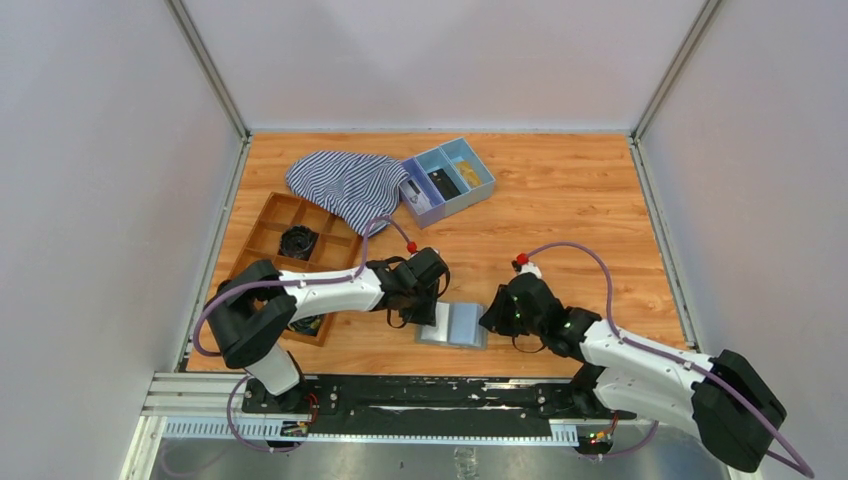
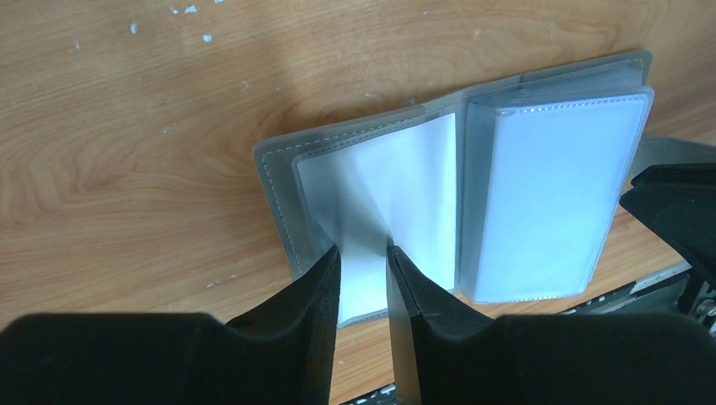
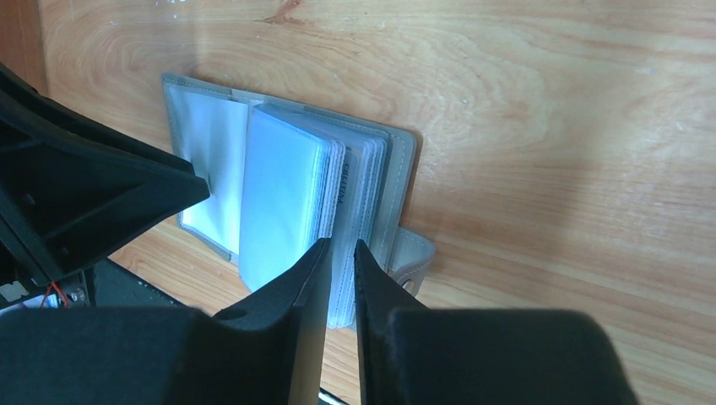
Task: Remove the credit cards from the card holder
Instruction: Open the card holder at the center of the board.
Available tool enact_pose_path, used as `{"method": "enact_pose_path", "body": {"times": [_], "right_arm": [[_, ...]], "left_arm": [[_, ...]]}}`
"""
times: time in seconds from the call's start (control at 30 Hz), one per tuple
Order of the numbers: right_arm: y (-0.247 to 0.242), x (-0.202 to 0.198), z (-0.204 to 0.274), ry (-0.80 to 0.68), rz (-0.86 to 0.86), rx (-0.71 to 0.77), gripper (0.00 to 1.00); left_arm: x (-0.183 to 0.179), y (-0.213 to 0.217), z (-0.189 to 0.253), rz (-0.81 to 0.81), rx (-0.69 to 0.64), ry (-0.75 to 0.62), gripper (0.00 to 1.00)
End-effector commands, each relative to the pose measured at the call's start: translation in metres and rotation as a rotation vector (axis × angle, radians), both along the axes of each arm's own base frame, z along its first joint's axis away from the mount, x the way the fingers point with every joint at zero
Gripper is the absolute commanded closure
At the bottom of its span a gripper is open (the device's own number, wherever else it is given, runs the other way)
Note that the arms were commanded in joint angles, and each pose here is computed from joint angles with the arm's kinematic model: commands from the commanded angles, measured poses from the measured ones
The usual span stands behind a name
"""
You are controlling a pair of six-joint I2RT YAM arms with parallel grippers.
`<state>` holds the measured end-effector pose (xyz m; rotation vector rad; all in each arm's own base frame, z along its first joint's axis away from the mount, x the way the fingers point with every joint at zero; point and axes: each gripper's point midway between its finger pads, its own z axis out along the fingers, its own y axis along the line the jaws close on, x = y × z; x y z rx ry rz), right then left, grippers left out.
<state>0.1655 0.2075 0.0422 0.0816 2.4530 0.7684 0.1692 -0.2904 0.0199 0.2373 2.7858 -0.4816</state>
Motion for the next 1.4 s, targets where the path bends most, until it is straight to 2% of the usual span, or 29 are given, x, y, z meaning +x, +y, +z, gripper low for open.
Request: {"method": "enact_pose_path", "body": {"times": [0.0, 0.17, 0.4, 0.57, 0.73, 0.97, 1.23, 1.37], "right_arm": [[-0.016, 0.002, -0.006, -0.001, -0.056, -0.046, 0.79], [-0.014, 0.003, 0.001, -0.036, -0.043, -0.018, 0.78], [-0.001, -0.002, -0.007, 0.021, 0.017, -0.017, 0.79], [-0.009, -0.002, -0.016, 0.060, 0.002, -0.088, 0.79], [-0.019, 0.004, -0.011, 0.029, -0.030, -0.135, 0.79], [-0.023, 0.006, 0.002, -0.033, -0.056, -0.092, 0.79], [-0.014, 0.004, -0.002, -0.012, -0.023, -0.079, 0.79], [-0.026, 0.005, -0.008, 0.020, -0.052, -0.162, 0.79]], "left_arm": [[-0.005, 0.003, -0.020, -0.007, 0.031, 0.032, 0.69], [-0.005, 0.003, -0.020, -0.006, 0.029, 0.031, 0.70], [-0.005, 0.002, -0.022, -0.009, 0.031, 0.035, 0.70], [-0.004, 0.002, -0.024, -0.012, 0.033, 0.035, 0.70], [-0.007, 0.000, -0.023, -0.023, 0.024, 0.048, 0.70], [-0.007, -0.001, -0.023, -0.024, 0.023, 0.048, 0.70], [-0.006, -0.002, -0.021, -0.029, 0.024, 0.046, 0.70], [-0.006, -0.003, -0.021, -0.031, 0.025, 0.049, 0.70]]}}
